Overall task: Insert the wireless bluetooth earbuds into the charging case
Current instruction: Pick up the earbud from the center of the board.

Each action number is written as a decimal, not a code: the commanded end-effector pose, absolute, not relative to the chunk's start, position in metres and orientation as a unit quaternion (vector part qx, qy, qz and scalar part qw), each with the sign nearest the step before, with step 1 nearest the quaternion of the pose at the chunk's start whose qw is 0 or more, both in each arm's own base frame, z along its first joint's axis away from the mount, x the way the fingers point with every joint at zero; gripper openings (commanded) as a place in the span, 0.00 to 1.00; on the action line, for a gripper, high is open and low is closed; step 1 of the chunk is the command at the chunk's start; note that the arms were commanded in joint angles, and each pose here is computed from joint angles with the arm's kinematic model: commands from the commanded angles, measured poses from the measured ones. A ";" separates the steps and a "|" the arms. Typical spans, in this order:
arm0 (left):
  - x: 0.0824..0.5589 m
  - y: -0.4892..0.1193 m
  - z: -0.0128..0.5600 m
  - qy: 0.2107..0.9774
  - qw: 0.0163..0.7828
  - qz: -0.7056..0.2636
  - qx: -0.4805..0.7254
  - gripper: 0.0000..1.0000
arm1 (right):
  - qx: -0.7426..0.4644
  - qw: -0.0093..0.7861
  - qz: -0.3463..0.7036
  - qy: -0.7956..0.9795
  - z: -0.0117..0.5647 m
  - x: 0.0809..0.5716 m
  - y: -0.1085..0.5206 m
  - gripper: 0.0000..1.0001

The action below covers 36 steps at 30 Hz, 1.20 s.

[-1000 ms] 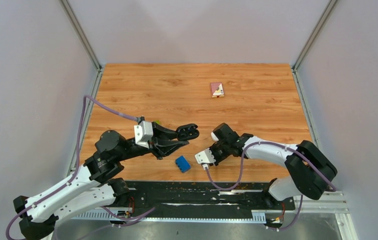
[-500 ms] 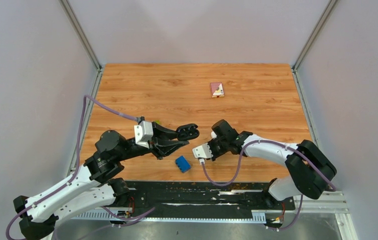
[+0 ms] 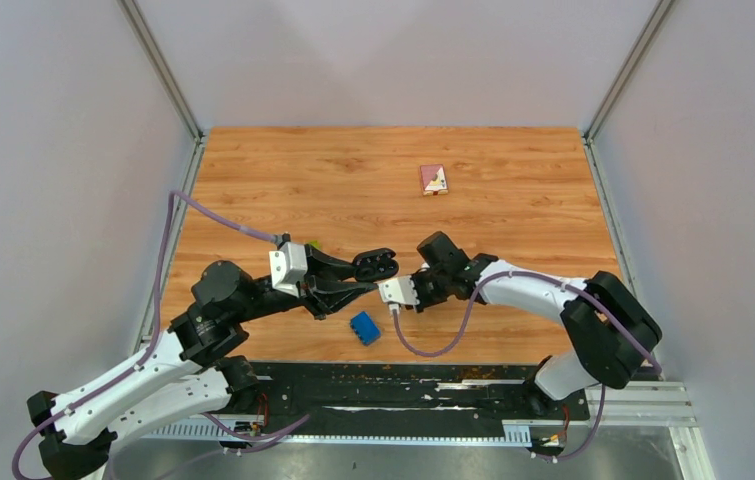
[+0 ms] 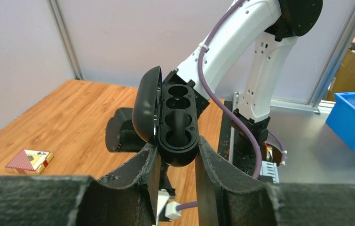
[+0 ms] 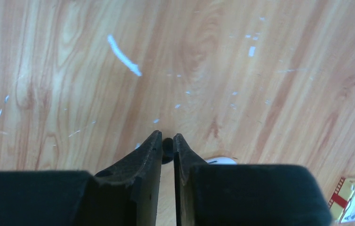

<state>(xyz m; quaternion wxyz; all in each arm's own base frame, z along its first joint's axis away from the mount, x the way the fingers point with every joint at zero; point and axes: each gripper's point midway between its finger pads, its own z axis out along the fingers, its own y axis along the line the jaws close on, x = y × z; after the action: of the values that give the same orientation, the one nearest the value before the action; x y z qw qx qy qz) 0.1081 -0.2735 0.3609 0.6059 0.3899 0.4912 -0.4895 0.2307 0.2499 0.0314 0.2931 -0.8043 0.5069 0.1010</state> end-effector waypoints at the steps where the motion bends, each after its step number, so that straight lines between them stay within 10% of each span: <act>1: 0.104 -0.272 0.374 0.470 0.617 -0.501 0.384 0.00 | -0.746 0.330 0.135 0.562 0.073 0.250 0.266 0.16; 36: 0.105 -0.274 0.371 0.474 0.614 -0.502 0.383 0.00 | -0.471 0.184 0.272 0.818 0.034 0.257 0.231 0.15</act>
<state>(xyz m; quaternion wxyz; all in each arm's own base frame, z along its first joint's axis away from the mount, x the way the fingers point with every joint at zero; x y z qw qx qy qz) 0.1092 -0.2760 0.3602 0.6036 0.3859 0.4921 -0.4945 0.2459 0.2257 0.0334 0.1662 -0.4827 0.8160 0.2711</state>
